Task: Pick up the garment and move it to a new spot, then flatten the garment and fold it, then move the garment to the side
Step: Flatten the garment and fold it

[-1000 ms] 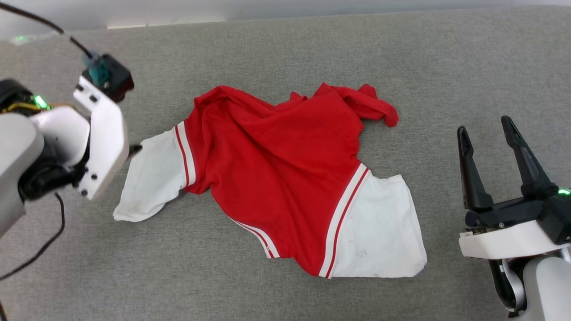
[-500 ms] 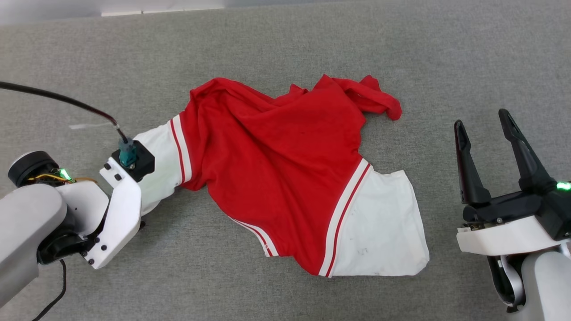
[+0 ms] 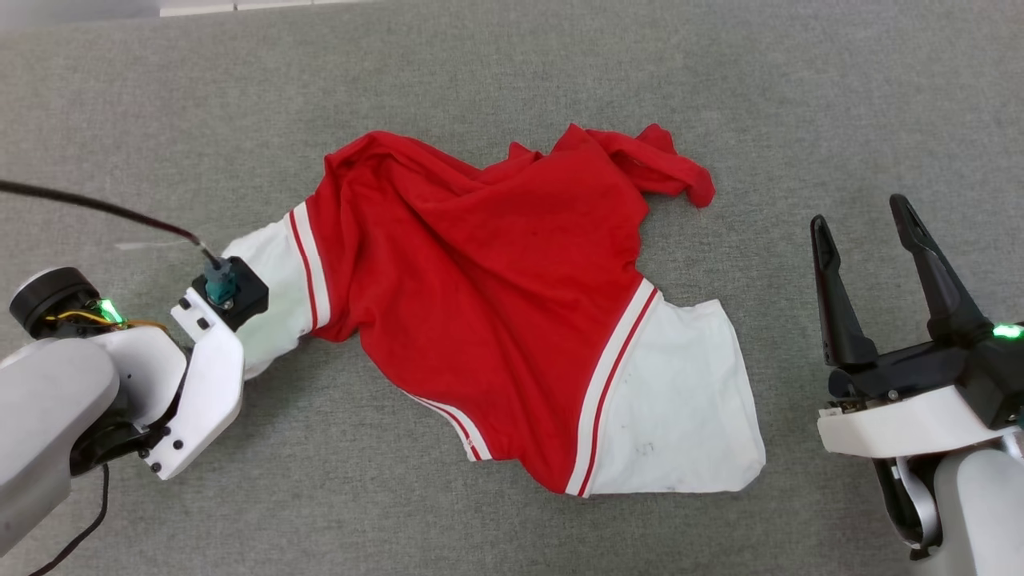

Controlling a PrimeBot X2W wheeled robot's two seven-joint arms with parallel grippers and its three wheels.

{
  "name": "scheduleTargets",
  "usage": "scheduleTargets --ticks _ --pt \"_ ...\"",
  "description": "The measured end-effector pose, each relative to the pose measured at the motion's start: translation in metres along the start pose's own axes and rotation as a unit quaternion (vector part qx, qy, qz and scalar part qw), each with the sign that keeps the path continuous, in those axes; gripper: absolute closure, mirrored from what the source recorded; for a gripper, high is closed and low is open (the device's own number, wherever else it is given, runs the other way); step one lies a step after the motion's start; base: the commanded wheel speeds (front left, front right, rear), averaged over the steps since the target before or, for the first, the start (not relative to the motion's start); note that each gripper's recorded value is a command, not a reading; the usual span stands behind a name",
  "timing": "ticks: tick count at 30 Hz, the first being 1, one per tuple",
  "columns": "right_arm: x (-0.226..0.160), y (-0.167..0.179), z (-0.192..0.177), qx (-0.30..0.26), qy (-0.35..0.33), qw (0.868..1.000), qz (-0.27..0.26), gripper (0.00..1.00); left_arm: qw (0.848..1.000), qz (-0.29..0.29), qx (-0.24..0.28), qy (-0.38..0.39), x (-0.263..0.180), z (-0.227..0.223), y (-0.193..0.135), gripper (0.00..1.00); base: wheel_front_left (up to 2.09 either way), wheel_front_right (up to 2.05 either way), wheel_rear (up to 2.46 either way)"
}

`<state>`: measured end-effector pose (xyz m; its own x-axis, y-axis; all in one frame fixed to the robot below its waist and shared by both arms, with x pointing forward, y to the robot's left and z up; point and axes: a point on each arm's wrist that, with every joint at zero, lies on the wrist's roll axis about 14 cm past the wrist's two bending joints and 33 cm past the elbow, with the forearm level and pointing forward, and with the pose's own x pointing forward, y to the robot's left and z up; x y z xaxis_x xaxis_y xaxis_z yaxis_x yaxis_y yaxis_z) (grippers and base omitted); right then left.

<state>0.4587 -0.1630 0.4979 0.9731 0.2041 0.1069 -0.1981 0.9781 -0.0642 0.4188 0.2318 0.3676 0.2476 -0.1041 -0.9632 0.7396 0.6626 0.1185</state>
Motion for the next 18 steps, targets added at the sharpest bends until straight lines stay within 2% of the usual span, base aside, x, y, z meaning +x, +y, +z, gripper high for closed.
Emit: scheduleTargets --ticks 6,9,11,13,15,18 --pt "0.006 0.006 0.025 -0.048 -0.018 0.998 0.046 0.0 0.999 0.022 0.002 -0.05 -0.023 0.009 0.003 1.0 0.0 0.0 0.0" --pt "0.01 0.017 0.031 -0.093 0.016 0.991 0.095 0.0 0.996 0.044 0.006 -0.073 -0.041 0.01 0.01 1.0 0.0 0.0 0.0" --pt "0.008 0.026 0.026 -0.114 0.065 0.982 0.133 0.0 0.995 0.054 0.006 -0.086 -0.051 0.01 0.01 1.0 0.0 0.0 0.0" --pt "0.001 0.034 0.018 -0.138 0.126 0.967 0.174 0.0 0.993 0.063 0.007 -0.095 -0.06 0.01 0.01 1.0 0.0 0.0 0.0" --pt "-0.011 0.041 0.008 -0.157 0.195 0.944 0.213 0.0 0.993 0.066 0.004 -0.101 -0.065 0.008 0.006 1.0 0.0 0.0 0.0" --pt "-0.042 0.046 -0.012 -0.164 0.32 0.896 0.262 0.0 0.992 0.063 0.002 -0.109 -0.068 0.006 -0.002 1.0 0.0 0.0 0.0"
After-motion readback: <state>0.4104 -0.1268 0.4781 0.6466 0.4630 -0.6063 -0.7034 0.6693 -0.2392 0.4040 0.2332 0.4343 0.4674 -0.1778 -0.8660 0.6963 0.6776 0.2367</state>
